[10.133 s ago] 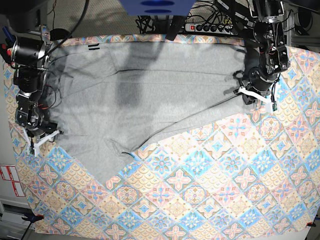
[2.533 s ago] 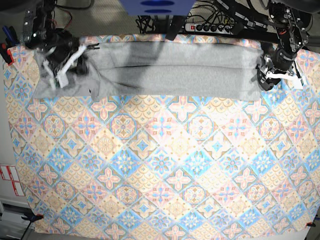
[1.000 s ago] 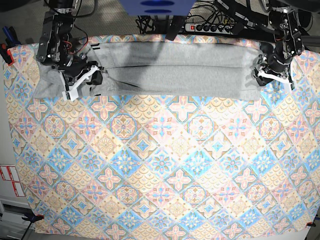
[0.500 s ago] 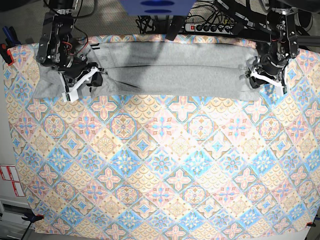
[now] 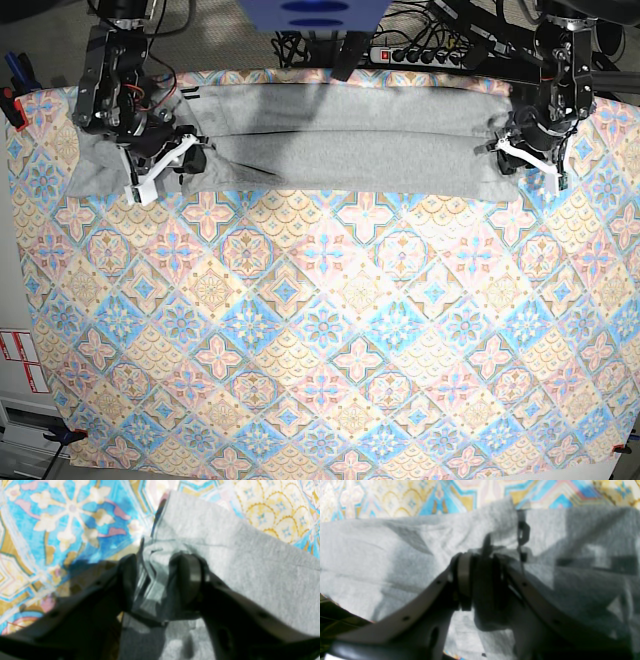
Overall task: Fold the T-shirt properly
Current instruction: 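Grasp the folded shirt edges with both grippers, then fold both shirt ends inward toward each other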
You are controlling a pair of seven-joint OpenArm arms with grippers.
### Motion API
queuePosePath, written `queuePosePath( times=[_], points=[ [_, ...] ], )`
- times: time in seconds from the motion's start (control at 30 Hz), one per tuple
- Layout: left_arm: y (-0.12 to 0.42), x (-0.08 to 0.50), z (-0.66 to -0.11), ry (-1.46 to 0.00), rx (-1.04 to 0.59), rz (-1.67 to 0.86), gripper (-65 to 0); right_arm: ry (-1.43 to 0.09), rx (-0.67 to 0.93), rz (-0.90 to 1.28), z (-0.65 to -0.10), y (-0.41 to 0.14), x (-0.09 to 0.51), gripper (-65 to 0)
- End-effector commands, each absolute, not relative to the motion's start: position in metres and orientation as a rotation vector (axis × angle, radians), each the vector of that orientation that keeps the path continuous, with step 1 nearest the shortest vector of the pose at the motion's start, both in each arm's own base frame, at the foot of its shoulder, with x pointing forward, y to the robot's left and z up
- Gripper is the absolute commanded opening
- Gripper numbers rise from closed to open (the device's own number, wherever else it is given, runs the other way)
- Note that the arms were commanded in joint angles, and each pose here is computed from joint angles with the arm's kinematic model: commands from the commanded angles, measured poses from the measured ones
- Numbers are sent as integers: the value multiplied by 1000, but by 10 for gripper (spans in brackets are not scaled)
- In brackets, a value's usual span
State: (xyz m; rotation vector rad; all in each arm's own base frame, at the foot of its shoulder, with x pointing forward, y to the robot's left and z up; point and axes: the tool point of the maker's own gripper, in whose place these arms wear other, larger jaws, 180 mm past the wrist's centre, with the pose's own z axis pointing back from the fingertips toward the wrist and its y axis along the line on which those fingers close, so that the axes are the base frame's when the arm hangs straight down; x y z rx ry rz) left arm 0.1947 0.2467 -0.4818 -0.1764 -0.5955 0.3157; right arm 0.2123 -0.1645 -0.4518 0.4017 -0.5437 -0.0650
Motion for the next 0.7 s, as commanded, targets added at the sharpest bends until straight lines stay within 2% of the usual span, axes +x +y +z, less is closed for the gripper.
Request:
queuePosePath(
  times=[0.0, 0.23, 0.33, 0.67],
  points=[
    [224, 178, -492, -503, -249, 300, -488, -584, 406, -59, -443, -166, 221, -508],
    [206, 184, -483, -541, -342, 192, -650, -581, 406, -58, -443, -166, 221, -508],
    [219, 189, -478, -567, -321, 220, -650, -579, 406, -58, -444, -166, 221, -508],
    [319, 230, -428, -763, -154, 358, -650, -583, 409, -47, -442, -164, 221, -508]
  ],
)
